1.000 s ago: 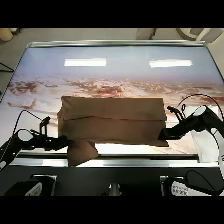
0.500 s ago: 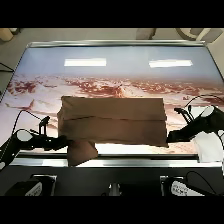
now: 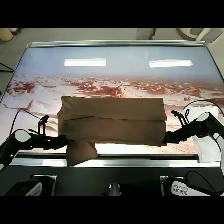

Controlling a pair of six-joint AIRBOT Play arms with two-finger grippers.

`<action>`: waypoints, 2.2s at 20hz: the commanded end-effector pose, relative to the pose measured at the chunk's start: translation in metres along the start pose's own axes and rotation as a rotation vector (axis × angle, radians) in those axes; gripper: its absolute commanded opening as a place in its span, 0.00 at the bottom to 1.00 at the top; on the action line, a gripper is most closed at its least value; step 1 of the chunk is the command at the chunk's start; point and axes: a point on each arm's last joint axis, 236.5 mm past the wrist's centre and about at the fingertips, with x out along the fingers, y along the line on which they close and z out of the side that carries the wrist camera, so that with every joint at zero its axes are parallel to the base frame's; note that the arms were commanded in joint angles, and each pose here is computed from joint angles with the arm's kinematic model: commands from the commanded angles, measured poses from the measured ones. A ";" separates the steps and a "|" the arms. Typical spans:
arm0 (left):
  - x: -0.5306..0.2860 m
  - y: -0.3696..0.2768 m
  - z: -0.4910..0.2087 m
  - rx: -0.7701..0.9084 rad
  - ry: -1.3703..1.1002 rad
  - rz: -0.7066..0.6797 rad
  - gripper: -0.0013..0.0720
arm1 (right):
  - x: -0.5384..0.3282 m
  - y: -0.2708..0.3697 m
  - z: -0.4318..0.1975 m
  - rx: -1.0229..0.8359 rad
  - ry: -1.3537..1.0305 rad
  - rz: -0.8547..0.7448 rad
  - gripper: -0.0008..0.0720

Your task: Fold the shirts.

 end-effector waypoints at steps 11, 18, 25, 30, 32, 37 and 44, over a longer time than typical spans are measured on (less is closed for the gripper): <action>-0.073 -0.041 0.207 0.185 -0.261 0.117 0.06 | -0.095 -0.003 0.214 -0.264 -0.363 -0.311 0.04; -0.004 -0.033 0.238 0.122 0.015 0.066 0.56 | -0.056 -0.016 0.226 -0.194 -0.294 -0.235 0.63; -0.067 -0.082 0.257 0.227 -0.154 0.039 0.83 | -0.065 -0.033 0.199 -0.012 -0.286 0.052 0.93; -0.067 -0.150 0.241 0.370 -0.207 0.000 0.83 | -0.031 0.000 0.215 -0.004 -0.272 0.179 0.73; -0.051 -0.170 0.232 0.409 -0.194 -0.012 0.83 | -0.028 0.010 0.222 -0.023 -0.284 0.175 0.07; 0.025 -0.229 0.216 0.391 -0.187 -0.084 0.06 | -0.101 0.087 0.226 -0.198 -0.426 0.268 0.04; 0.157 -0.305 0.133 0.187 0.010 -0.298 0.06 | -0.207 0.241 0.152 -0.488 -0.554 0.195 0.04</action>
